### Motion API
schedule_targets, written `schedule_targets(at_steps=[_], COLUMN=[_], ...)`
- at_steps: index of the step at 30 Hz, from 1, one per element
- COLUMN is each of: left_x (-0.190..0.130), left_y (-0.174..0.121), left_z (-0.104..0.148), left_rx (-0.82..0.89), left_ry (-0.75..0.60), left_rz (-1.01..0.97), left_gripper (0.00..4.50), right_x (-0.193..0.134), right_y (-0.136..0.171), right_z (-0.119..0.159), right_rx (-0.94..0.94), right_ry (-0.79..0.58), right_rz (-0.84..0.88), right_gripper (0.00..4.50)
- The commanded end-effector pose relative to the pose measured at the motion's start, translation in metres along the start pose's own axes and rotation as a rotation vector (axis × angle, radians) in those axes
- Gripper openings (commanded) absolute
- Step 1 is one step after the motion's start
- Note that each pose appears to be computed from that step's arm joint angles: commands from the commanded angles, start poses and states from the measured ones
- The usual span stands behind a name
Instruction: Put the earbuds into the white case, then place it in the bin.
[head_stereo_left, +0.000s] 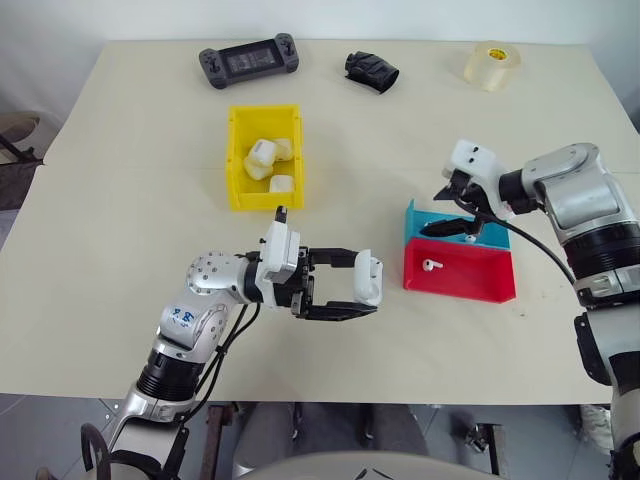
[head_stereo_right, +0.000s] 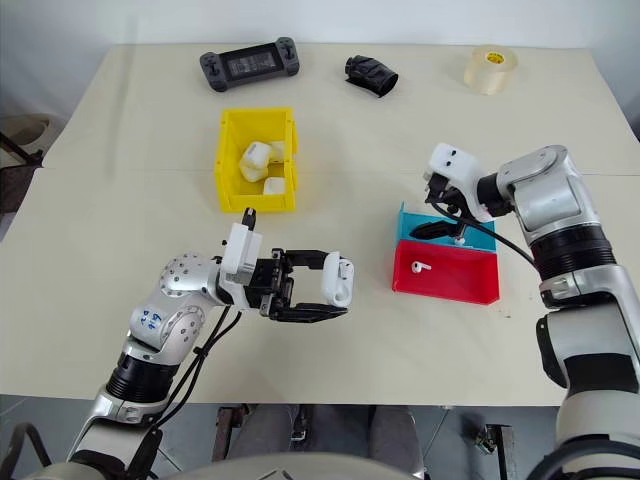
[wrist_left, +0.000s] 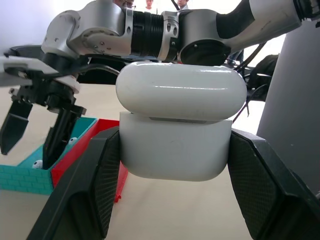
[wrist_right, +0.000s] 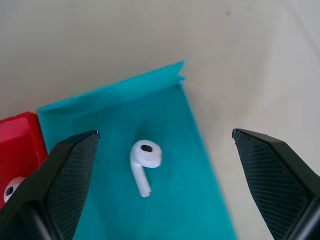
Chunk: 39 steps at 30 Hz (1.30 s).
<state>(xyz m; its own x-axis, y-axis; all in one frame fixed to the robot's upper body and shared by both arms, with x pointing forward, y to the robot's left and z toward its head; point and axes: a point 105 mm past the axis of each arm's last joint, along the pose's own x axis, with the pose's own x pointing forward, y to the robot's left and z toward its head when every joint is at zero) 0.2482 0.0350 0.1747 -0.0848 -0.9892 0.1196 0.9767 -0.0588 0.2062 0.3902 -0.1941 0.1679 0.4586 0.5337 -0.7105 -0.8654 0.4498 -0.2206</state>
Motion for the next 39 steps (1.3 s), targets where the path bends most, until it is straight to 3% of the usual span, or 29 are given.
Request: schedule_targets(at_steps=[1, 6, 9, 22, 25, 32, 39], left_x=[0.0039, 0.005, 0.006, 0.0045, 0.0038, 0.0034, 0.0032], left_y=[-0.0046, -0.0046, -0.005, -0.0034, -0.0029, -0.0023, -0.0018], left_z=[0.0128, 0.0136, 0.0143, 0.0159, 0.016, 0.0174, 0.0184], left_rx=[0.044, 0.045, 0.044, 0.048, 0.05, 0.05, 0.048], left_ry=[-0.039, -0.045, -0.051, -0.052, -0.05, -0.053, -0.055], left_rz=[-0.02, -0.024, -0.029, -0.022, -0.019, -0.014, -0.014], left_gripper=[2.8, 2.8, 2.8, 2.8, 2.8, 2.8, 2.8], right_x=[-0.0016, -0.0011, -0.0014, 0.0026, 0.0039, 0.0051, 0.0048], right_y=[-0.0018, -0.0032, -0.0041, -0.0032, -0.0023, -0.0002, -0.0002], right_z=[0.0008, -0.0018, -0.0054, -0.008, -0.0075, -0.0088, -0.0087], right_rx=[-0.052, -0.085, -0.121, -0.178, -0.177, -0.174, -0.17], right_ry=[0.017, 0.043, 0.075, 0.116, 0.114, 0.117, 0.112], right_rz=[-0.013, -0.021, -0.021, 0.006, 0.016, 0.03, 0.027], right_gripper=[4.46, 4.46, 3.87, 3.87, 3.27, 0.98, 0.98])
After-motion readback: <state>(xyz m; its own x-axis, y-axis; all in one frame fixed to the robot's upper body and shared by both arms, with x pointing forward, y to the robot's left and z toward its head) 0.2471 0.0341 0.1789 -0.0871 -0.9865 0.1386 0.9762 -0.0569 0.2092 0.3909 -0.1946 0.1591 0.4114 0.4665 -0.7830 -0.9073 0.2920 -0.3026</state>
